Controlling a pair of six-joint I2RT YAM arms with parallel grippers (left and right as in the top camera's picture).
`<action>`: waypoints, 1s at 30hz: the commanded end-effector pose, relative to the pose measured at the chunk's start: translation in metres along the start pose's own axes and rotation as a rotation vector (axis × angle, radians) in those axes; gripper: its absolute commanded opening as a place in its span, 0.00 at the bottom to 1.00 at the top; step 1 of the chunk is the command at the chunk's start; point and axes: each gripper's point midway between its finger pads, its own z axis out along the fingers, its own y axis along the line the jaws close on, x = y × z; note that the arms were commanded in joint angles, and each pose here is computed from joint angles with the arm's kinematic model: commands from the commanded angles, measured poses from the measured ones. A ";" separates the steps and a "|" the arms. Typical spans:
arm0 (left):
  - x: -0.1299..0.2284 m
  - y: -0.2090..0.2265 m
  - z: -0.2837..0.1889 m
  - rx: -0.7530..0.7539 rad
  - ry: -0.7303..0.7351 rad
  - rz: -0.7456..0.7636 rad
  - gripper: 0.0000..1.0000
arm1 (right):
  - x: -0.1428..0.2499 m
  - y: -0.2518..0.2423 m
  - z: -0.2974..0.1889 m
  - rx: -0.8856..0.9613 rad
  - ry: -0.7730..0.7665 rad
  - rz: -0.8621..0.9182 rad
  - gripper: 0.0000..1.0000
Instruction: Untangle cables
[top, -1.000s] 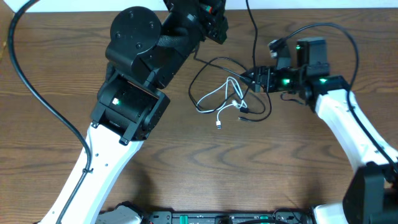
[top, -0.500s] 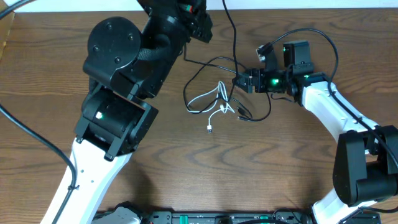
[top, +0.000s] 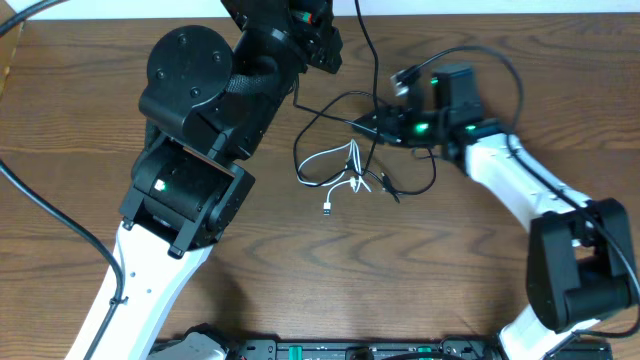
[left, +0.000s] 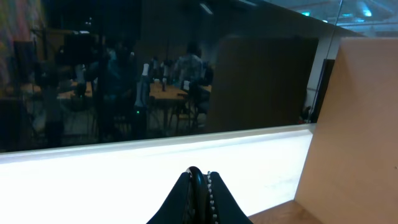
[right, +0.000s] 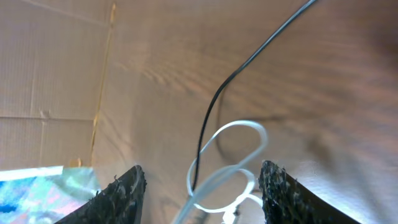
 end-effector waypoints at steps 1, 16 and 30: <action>-0.008 0.004 -0.004 -0.018 -0.020 -0.009 0.07 | 0.012 -0.001 0.021 0.026 0.034 0.074 0.52; 0.008 0.007 -0.004 -0.029 0.046 -0.006 0.08 | 0.002 -0.030 0.000 0.204 -0.028 0.035 0.01; 0.097 0.067 -0.018 -0.269 0.386 -0.035 0.08 | -0.095 0.014 -0.200 0.460 -0.408 -0.116 0.01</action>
